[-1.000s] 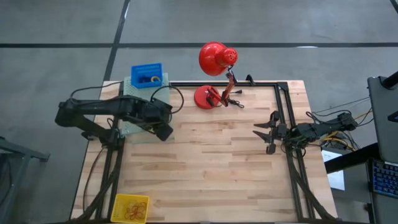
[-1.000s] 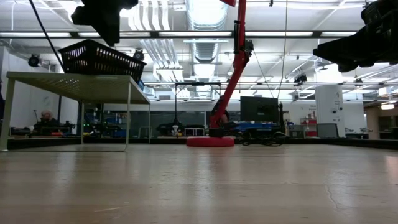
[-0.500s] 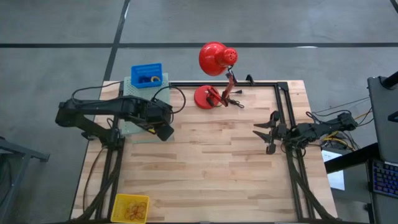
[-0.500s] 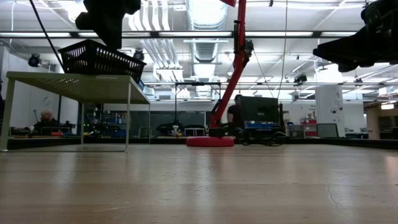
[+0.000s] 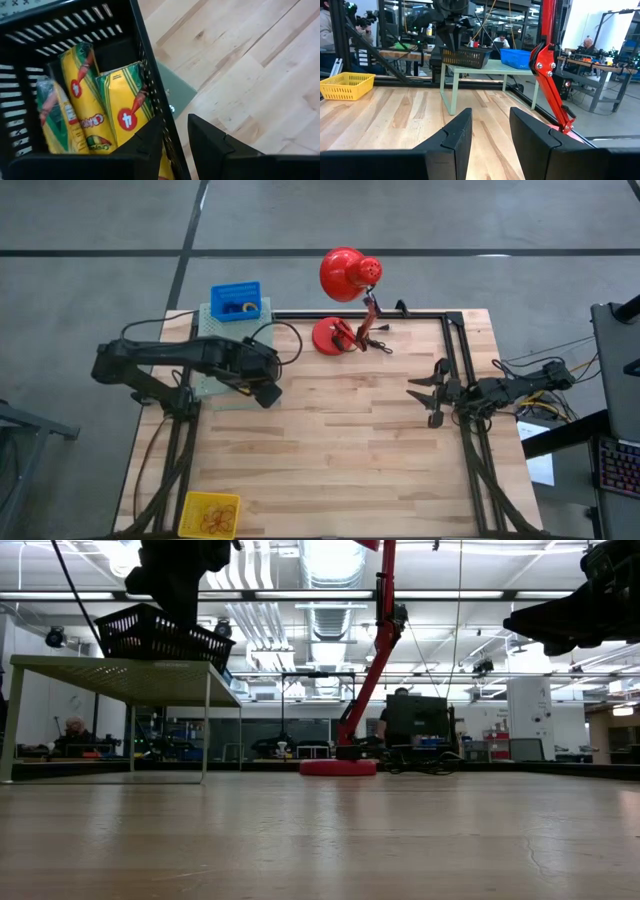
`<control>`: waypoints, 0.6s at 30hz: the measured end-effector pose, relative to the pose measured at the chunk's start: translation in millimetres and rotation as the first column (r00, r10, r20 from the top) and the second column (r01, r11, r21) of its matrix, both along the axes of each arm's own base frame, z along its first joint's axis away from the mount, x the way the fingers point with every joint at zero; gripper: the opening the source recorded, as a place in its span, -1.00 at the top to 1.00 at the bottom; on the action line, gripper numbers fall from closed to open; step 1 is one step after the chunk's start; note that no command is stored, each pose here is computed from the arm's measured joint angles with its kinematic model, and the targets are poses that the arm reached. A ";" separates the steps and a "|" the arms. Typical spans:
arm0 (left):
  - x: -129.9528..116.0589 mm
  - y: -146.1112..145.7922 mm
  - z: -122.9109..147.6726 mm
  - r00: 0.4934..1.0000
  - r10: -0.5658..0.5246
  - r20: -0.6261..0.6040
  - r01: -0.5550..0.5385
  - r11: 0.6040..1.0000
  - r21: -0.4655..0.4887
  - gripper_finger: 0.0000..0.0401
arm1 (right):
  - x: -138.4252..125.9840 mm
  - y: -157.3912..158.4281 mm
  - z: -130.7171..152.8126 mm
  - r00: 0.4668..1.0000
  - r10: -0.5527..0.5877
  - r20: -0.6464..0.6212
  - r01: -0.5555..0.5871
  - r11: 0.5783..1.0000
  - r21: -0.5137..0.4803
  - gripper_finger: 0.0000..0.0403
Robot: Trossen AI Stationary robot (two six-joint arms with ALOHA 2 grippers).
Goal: Pick & Place Office Desk Supplies
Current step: Put the black bin on the shelf
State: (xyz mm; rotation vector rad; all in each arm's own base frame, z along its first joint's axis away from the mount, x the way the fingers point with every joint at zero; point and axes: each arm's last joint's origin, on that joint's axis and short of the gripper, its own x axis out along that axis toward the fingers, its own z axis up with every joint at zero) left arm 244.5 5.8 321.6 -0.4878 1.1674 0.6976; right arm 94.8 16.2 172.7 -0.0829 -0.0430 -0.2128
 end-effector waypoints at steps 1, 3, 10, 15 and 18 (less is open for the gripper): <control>1.2 0.0 -2.0 1.000 -0.004 -0.004 0.004 1.000 0.001 0.52 | 0.0 0.0 0.0 1.000 0.000 0.000 0.000 1.000 0.000 0.37; 1.7 0.2 -5.8 1.000 -0.009 -0.010 0.009 1.000 0.002 0.55 | 0.0 0.0 0.0 1.000 0.000 0.000 0.000 1.000 0.000 0.37; 0.4 1.4 -11.6 1.000 -0.003 -0.030 0.003 1.000 0.002 0.80 | 0.0 0.0 0.0 1.000 0.000 0.000 0.000 1.000 0.000 0.37; -2.7 1.8 -10.9 0.999 -0.002 -0.052 0.002 1.000 0.001 0.95 | 0.0 0.0 0.0 1.000 0.000 0.000 0.000 1.000 0.000 0.37; -7.3 2.9 -9.9 0.997 0.000 -0.080 0.000 1.000 0.002 0.95 | 0.0 0.0 -0.1 1.000 0.000 0.000 0.000 1.000 0.000 0.37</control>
